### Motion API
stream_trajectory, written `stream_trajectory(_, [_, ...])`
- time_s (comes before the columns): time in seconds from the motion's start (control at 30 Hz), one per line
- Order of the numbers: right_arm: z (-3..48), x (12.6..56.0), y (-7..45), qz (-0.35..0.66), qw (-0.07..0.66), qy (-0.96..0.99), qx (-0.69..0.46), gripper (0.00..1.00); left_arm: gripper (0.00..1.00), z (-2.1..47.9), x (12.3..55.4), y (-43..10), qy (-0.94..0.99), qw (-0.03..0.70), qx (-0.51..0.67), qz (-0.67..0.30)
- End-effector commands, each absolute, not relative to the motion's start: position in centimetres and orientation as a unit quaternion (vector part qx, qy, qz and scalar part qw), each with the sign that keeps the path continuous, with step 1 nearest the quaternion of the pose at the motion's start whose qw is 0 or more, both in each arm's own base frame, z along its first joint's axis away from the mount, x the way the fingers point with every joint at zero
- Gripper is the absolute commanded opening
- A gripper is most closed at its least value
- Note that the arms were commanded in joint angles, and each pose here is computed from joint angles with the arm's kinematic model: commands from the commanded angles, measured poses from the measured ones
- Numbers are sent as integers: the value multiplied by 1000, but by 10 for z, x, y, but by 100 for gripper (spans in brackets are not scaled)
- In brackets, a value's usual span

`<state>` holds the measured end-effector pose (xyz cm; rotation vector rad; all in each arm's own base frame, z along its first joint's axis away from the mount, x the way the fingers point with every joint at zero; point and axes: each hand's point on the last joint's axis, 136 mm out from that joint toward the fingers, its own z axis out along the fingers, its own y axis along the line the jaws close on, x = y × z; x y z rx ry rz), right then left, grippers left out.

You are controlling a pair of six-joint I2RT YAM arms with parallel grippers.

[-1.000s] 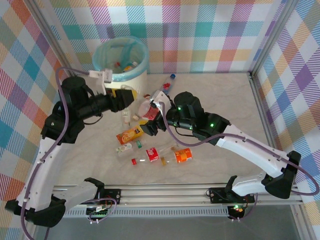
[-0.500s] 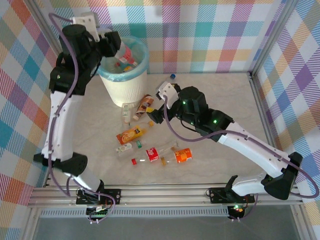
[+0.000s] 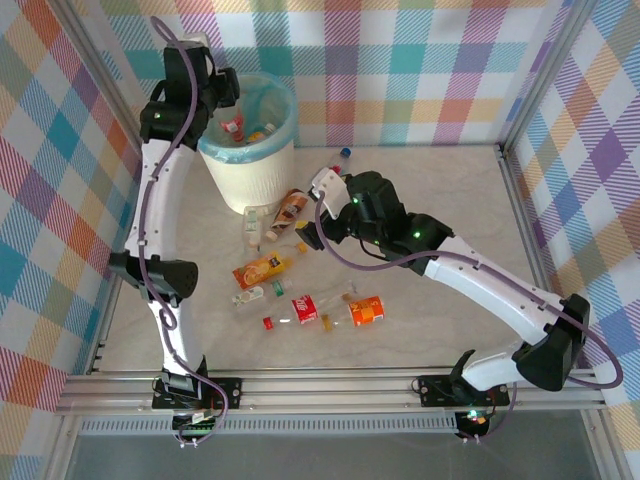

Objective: Put the plastic bottles in the bin

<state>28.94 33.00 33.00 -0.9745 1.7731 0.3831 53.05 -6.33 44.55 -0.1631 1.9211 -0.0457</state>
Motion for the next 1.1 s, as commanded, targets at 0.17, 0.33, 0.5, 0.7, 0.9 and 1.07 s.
stream_trajectory(0.17, [328, 292, 328, 154, 509, 741, -411, 100, 44, 394, 529, -60, 869, 494, -32, 21])
stream_trajectory(0.33, [322, 291, 332, 159, 499, 745, -414, 100, 44, 359, 536, -57, 891, 452, -18, 47])
stream_trajectory(0.5, [318, 292, 335, 163, 490, 748, -416, 100, 47, 320, 550, -64, 909, 416, -8, 39])
stream_trajectory(0.7, [312, 291, 336, 162, 479, 752, -423, 100, 48, 278, 568, -59, 923, 384, -29, 13])
stream_trajectory(0.9, [309, 291, 337, 163, 475, 754, -424, 100, 54, 251, 578, -48, 931, 361, -48, 0])
stream_trajectory(1.07, [310, 292, 340, 166, 472, 754, -426, 100, 70, 260, 583, -48, 924, 377, -56, -20])
